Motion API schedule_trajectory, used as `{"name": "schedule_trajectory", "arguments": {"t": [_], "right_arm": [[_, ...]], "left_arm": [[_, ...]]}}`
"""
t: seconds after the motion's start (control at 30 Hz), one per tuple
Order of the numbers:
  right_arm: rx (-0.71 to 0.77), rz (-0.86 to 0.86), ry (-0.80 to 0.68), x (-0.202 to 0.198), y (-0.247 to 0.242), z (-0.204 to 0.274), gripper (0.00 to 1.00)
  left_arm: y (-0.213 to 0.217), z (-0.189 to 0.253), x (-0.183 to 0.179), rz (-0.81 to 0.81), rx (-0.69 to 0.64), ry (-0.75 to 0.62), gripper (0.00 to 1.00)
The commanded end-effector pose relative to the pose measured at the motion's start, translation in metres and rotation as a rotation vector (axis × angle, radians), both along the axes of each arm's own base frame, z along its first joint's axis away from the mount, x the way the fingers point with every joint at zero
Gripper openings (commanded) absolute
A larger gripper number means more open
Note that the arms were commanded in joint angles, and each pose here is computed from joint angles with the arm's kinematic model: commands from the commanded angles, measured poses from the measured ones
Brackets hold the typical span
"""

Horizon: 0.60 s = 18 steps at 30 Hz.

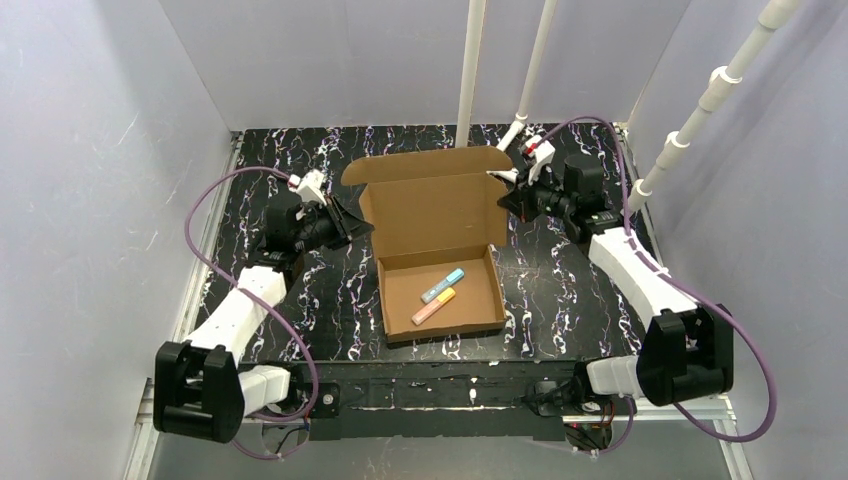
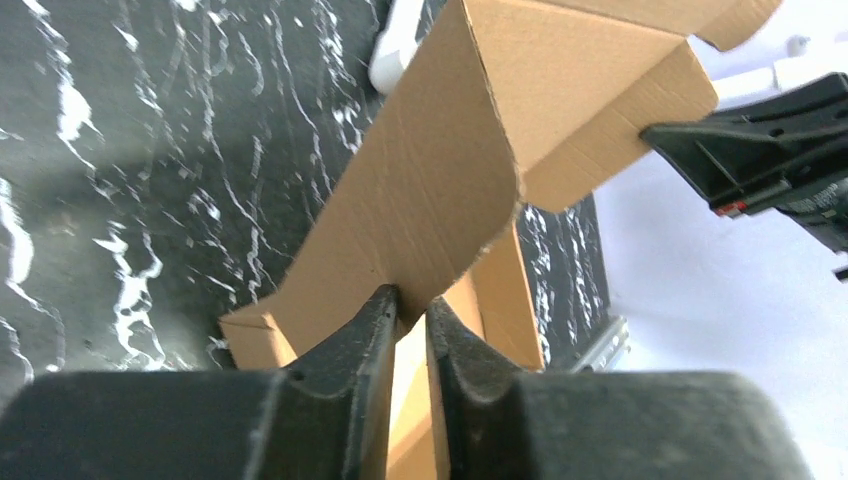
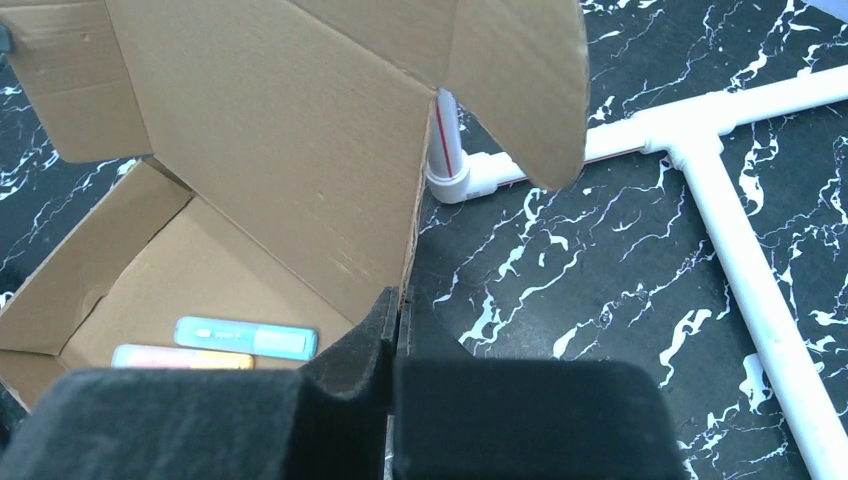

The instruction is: Fold the paper box

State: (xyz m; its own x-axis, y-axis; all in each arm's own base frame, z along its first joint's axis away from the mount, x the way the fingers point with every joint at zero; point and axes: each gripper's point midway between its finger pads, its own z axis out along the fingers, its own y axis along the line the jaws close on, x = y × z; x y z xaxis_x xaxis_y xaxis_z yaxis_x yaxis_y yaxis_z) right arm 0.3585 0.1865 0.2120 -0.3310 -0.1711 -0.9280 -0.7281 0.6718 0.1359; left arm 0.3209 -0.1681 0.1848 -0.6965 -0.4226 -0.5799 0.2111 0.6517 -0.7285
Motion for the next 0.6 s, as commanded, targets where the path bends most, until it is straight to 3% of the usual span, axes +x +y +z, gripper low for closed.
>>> {"name": "schedule_trajectory", "arguments": {"t": [0.0,0.17,0.27,0.33,0.43,0.57], "right_arm": [[0.051,0.040,-0.112,-0.008,-0.001,0.022,0.01],[0.020,0.094,-0.141,-0.024,-0.016,0.011,0.01],[0.023,0.130,-0.133,-0.036,-0.022,0.003,0.01],[0.033,0.133,-0.137,-0.040,-0.026,0.001,0.01],[0.049,0.148,-0.140,-0.044,-0.030,0.002,0.01],[0.064,0.173,-0.146,-0.047,-0.028,0.007,0.01]], "left_arm": [[-0.019,0.019,-0.037,-0.134,-0.088,-0.039,0.22],[-0.004,0.038,-0.066,-0.090,-0.086,-0.156,0.58],[0.022,0.031,-0.078,0.027,0.014,-0.184,0.77],[0.045,0.022,-0.084,0.136,0.102,-0.170,0.85],[0.075,0.010,-0.090,0.278,0.206,-0.111,0.83],[0.094,-0.014,-0.091,0.382,0.265,-0.002,0.68]]}}
